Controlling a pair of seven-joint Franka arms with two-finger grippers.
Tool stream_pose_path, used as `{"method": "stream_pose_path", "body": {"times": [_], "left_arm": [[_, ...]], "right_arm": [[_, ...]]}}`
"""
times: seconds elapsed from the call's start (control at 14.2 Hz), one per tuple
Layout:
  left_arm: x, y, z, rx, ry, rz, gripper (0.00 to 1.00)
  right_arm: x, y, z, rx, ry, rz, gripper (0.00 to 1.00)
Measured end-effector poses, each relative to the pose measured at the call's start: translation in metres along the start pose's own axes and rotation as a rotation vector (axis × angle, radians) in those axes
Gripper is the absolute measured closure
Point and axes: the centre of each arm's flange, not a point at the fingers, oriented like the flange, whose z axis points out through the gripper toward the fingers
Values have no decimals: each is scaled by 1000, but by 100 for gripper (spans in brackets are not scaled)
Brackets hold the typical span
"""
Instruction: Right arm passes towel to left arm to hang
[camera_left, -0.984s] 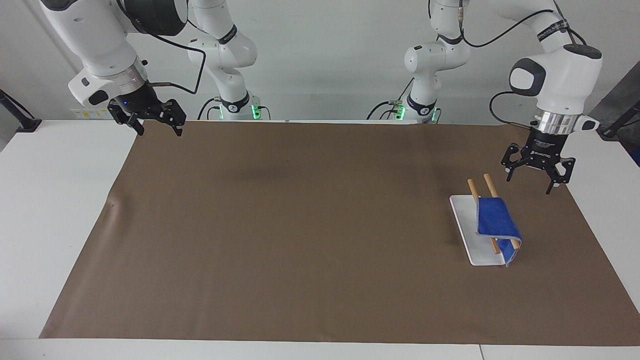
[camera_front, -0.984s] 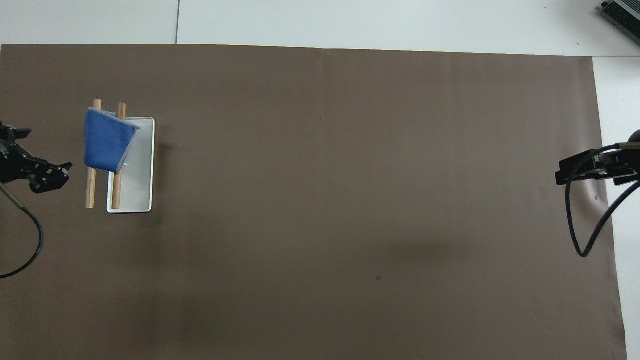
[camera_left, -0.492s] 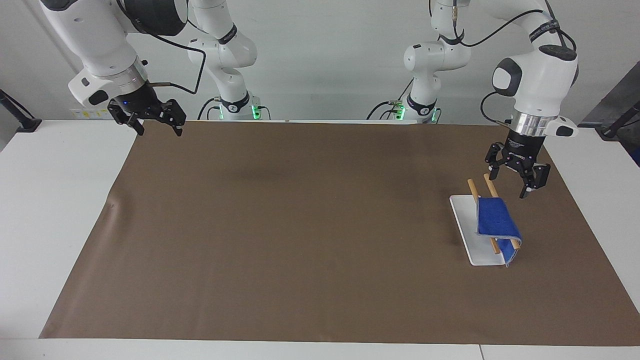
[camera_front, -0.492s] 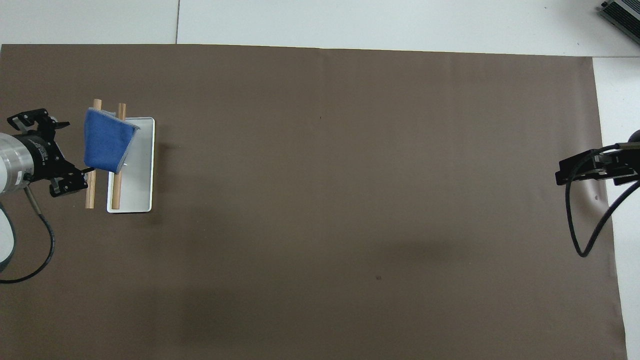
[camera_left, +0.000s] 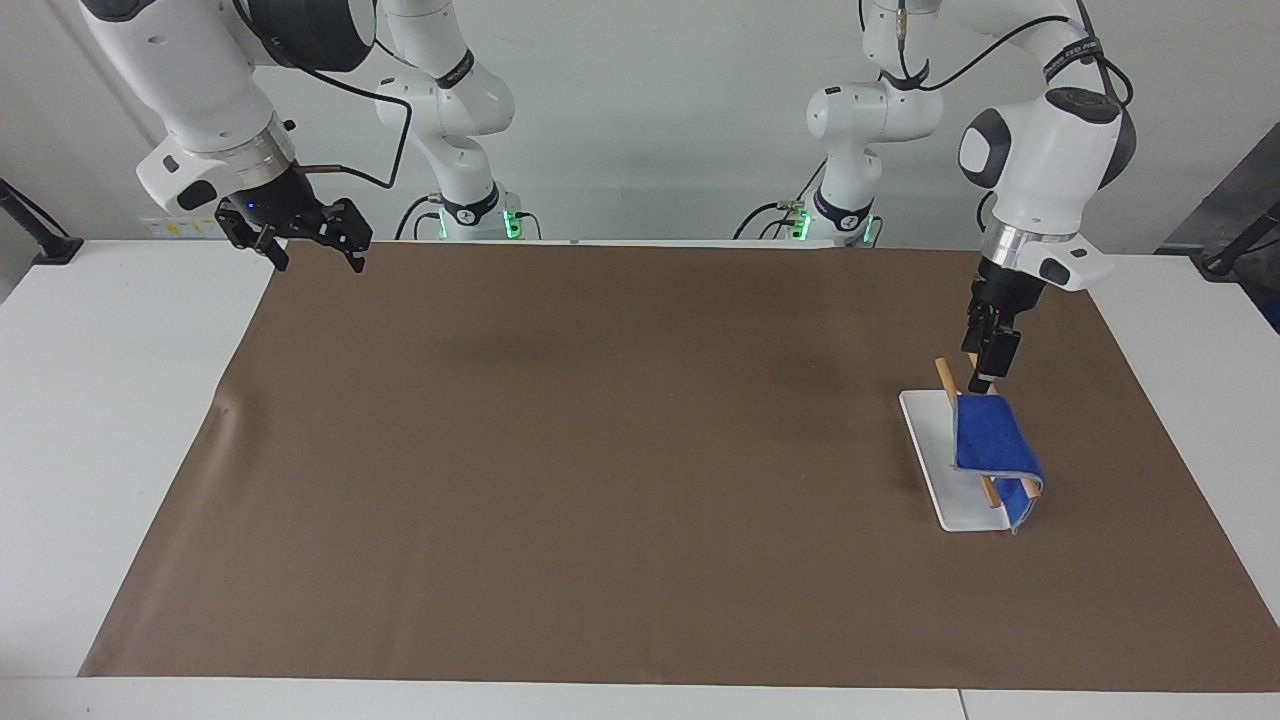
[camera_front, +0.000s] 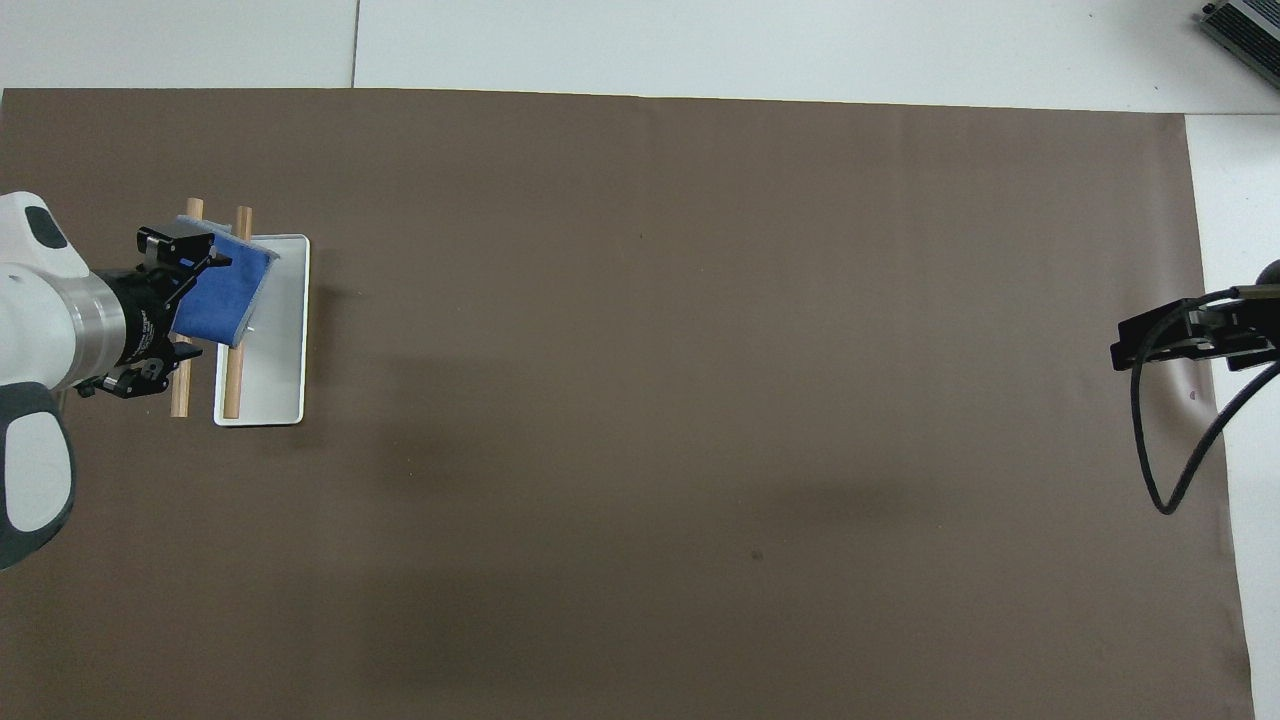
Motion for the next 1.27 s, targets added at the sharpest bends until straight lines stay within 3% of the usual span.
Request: {"method": "stream_pose_path", "body": {"times": [0.63, 0.98, 1.27], "left_arm": [[-6, 38, -75, 33, -69, 947, 0], [2, 55, -122, 51, -114, 1103, 0], [-9, 47, -135, 109, -232, 1219, 0]], "right_arm": [[0, 0, 0, 0, 0, 0, 0], [0, 0, 0, 0, 0, 0, 0], [0, 0, 0, 0, 0, 0, 0]]}}
